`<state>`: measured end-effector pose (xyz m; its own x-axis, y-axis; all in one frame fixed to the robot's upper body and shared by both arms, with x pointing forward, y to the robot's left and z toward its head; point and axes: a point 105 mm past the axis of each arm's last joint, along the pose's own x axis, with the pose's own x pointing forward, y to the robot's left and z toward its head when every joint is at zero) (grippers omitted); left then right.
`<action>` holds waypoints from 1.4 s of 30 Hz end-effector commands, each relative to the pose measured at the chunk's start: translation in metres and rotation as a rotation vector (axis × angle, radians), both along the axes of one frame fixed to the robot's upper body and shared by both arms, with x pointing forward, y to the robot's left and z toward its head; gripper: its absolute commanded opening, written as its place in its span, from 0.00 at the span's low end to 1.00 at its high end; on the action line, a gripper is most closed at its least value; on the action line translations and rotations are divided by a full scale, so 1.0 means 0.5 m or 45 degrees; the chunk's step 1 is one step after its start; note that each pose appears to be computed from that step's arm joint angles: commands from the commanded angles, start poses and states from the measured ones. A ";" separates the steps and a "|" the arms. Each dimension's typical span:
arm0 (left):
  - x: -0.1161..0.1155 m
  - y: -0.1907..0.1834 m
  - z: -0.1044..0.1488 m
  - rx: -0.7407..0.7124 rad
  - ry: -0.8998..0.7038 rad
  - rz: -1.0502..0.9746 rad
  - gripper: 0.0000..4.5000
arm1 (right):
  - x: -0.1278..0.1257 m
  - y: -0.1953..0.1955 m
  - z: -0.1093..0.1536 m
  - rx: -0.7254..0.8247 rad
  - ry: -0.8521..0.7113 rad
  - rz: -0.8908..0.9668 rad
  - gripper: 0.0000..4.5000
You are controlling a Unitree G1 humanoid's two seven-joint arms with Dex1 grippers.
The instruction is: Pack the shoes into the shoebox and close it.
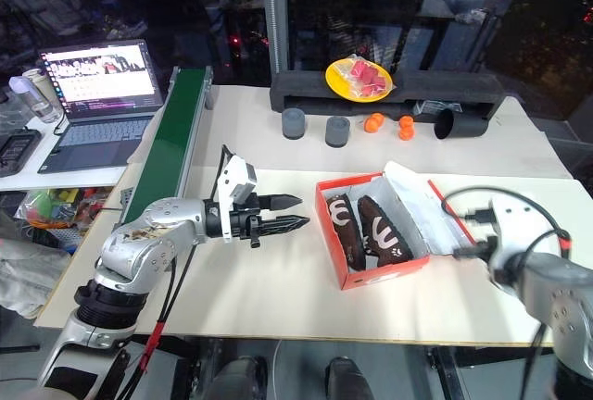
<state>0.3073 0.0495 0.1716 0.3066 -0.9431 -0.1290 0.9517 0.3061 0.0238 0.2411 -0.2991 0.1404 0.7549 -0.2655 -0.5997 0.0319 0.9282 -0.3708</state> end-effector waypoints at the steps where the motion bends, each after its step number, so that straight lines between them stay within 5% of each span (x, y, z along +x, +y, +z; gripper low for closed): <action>1: -0.001 -0.015 0.021 -0.009 -0.070 -0.048 0.52 | -0.015 0.021 -0.047 -0.074 0.135 0.052 0.01; 8: 0.008 -0.015 0.021 0.003 -0.090 -0.050 0.52 | 0.047 0.048 -0.124 0.299 0.051 -0.231 0.01; 28: 0.021 -0.017 0.031 0.027 -0.114 -0.036 0.52 | 0.158 -0.108 -0.185 1.030 -0.378 -1.271 0.01; 34: 0.024 -0.010 0.033 0.033 -0.131 -0.014 0.52 | 0.184 -0.103 -0.174 1.031 -0.401 -1.153 0.01; 42: 0.029 0.001 0.035 0.040 -0.132 0.024 0.52 | 0.216 0.020 -0.121 1.078 -0.306 -0.773 0.01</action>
<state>0.3219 0.0468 0.1767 0.3243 -0.9338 -0.1509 0.9454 0.3142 0.0872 0.3469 -0.2985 0.0614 0.7165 -0.2299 -0.6587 0.6197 0.6434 0.4495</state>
